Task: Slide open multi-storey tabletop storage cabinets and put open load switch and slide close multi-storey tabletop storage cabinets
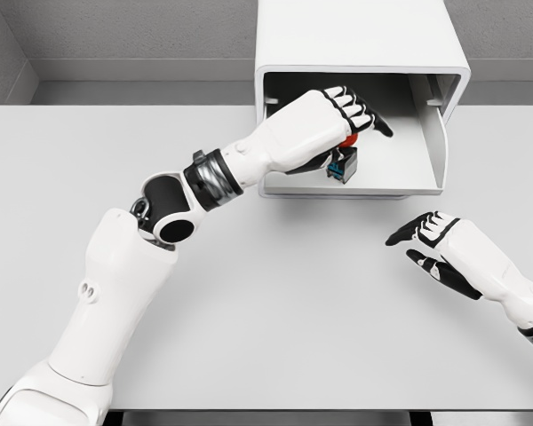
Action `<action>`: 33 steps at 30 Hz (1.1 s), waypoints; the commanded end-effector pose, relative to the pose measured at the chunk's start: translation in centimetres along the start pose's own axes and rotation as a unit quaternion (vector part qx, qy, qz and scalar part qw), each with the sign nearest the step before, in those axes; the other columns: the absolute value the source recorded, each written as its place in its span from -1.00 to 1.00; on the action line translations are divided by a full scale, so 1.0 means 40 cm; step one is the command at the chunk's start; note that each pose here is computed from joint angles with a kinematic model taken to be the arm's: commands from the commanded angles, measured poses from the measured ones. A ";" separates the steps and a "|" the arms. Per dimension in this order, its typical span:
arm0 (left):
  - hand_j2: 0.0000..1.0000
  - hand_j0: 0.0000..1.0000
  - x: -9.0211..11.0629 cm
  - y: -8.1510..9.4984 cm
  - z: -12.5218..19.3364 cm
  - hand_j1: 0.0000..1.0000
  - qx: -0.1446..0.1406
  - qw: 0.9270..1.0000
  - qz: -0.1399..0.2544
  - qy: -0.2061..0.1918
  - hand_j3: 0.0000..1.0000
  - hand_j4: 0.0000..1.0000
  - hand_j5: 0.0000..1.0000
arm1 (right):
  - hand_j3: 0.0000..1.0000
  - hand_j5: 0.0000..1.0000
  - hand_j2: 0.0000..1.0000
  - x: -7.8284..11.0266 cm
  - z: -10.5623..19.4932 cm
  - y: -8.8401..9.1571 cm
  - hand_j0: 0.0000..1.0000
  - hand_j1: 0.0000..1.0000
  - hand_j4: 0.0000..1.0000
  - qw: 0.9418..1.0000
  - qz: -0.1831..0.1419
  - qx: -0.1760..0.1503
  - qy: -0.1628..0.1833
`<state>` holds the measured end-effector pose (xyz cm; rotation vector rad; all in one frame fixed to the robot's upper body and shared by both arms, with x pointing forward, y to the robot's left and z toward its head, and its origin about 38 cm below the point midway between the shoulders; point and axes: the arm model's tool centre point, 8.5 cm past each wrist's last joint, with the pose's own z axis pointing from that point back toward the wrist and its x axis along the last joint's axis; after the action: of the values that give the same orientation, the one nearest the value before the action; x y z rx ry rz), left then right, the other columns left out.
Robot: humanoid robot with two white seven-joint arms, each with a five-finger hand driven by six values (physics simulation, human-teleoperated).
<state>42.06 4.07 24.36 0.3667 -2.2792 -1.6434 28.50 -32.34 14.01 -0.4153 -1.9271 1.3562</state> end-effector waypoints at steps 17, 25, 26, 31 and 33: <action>0.81 0.81 -0.002 0.015 0.002 0.81 0.012 1.000 0.004 0.000 0.81 0.81 0.81 | 0.16 0.16 0.16 0.002 -0.001 -0.002 0.16 0.16 0.16 1.000 -0.002 -0.001 -0.001; 0.87 0.87 0.007 0.035 0.000 0.87 0.021 1.000 -0.004 -0.006 0.87 0.87 0.87 | 0.17 0.17 0.17 0.003 -0.002 -0.003 0.17 0.17 0.17 1.000 -0.002 -0.002 -0.002; 0.88 0.88 0.010 0.037 0.000 0.88 0.023 1.000 -0.005 -0.007 0.88 0.88 0.88 | 0.17 0.17 0.17 0.003 -0.002 -0.003 0.17 0.17 0.17 1.000 -0.002 -0.003 -0.002; 0.88 0.88 0.015 0.044 -0.002 0.88 0.026 1.000 -0.009 -0.010 0.88 0.88 0.88 | 0.17 0.17 0.17 0.003 -0.002 -0.003 0.17 0.17 0.17 1.000 -0.002 -0.002 -0.002; 0.88 0.88 0.017 0.044 0.000 0.88 0.026 1.000 -0.008 -0.010 0.88 0.88 0.88 | 0.17 0.17 0.17 0.003 -0.002 -0.003 0.17 0.17 0.17 1.000 -0.002 -0.002 -0.002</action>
<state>41.46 4.31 25.90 0.3867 -2.3354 -1.6137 28.47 -32.24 14.11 -0.4136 -1.9313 1.3569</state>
